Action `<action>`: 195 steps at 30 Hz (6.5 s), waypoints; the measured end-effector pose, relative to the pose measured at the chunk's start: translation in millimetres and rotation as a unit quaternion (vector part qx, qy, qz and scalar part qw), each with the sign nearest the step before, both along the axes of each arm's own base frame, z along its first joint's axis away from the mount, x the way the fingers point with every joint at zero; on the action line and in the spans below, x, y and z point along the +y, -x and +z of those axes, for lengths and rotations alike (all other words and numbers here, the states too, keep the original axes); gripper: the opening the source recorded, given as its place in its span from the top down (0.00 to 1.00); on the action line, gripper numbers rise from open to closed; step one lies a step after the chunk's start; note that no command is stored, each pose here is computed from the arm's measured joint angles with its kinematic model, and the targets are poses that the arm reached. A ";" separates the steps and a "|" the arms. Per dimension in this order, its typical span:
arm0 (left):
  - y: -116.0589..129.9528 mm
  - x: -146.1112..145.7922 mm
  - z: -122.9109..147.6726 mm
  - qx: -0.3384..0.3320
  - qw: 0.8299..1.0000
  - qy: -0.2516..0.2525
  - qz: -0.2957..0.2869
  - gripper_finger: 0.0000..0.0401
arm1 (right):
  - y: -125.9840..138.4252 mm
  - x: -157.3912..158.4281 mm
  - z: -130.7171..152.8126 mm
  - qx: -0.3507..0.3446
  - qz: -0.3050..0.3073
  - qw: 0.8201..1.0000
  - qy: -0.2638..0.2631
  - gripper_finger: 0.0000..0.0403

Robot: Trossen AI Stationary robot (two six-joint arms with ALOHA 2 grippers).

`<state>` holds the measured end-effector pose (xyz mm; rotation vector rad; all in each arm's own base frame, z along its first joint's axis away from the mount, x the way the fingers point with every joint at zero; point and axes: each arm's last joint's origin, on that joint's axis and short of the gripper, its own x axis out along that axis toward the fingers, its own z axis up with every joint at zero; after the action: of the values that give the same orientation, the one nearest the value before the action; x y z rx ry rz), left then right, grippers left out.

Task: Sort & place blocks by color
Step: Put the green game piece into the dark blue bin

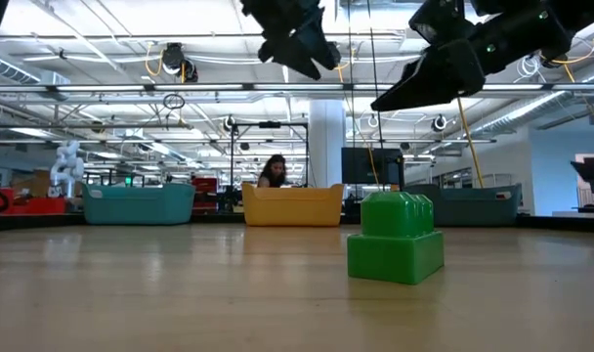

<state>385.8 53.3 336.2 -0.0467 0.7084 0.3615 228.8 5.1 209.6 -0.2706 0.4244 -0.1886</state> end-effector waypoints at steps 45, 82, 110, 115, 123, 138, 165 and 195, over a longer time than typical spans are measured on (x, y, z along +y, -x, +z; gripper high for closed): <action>114.2 -38.1 -111.7 -0.307 0.936 -0.013 -0.173 0.42 | -60.9 40.7 15.7 0.182 0.132 0.970 -0.096 0.35; 119.8 -96.1 -114.6 -0.323 0.923 0.054 -0.201 0.42 | -91.7 156.0 -57.9 0.246 0.219 0.940 -0.088 0.35; 119.7 -95.4 -114.1 -0.327 0.923 0.059 -0.192 0.42 | -95.1 148.2 -68.0 0.266 0.206 0.938 -0.078 0.70; 119.7 -95.4 -114.7 -0.324 0.924 0.059 -0.192 0.42 | -95.0 148.1 -68.1 0.267 0.211 0.938 -0.072 0.73; 119.8 -95.5 -114.8 -0.324 0.924 0.060 -0.192 0.42 | -89.9 143.8 -66.1 0.287 0.196 0.937 -0.037 0.71; 119.9 -96.5 -114.7 -0.324 0.924 0.062 -0.193 0.42 | -54.4 76.0 -3.6 0.328 0.002 0.943 0.050 0.73; 120.0 -97.1 -114.1 -0.327 0.923 0.059 -0.194 0.42 | 41.7 -157.2 44.9 0.231 -0.404 0.885 -0.030 0.73; 119.5 -92.2 -116.5 -0.314 0.932 0.036 -0.176 0.42 | 58.7 -227.5 -3.0 0.289 -0.429 0.852 -0.081 0.58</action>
<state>266.3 -38.8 219.7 -0.0970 0.0848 -0.0355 170.2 -222.4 206.6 0.0597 1.1480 -0.9635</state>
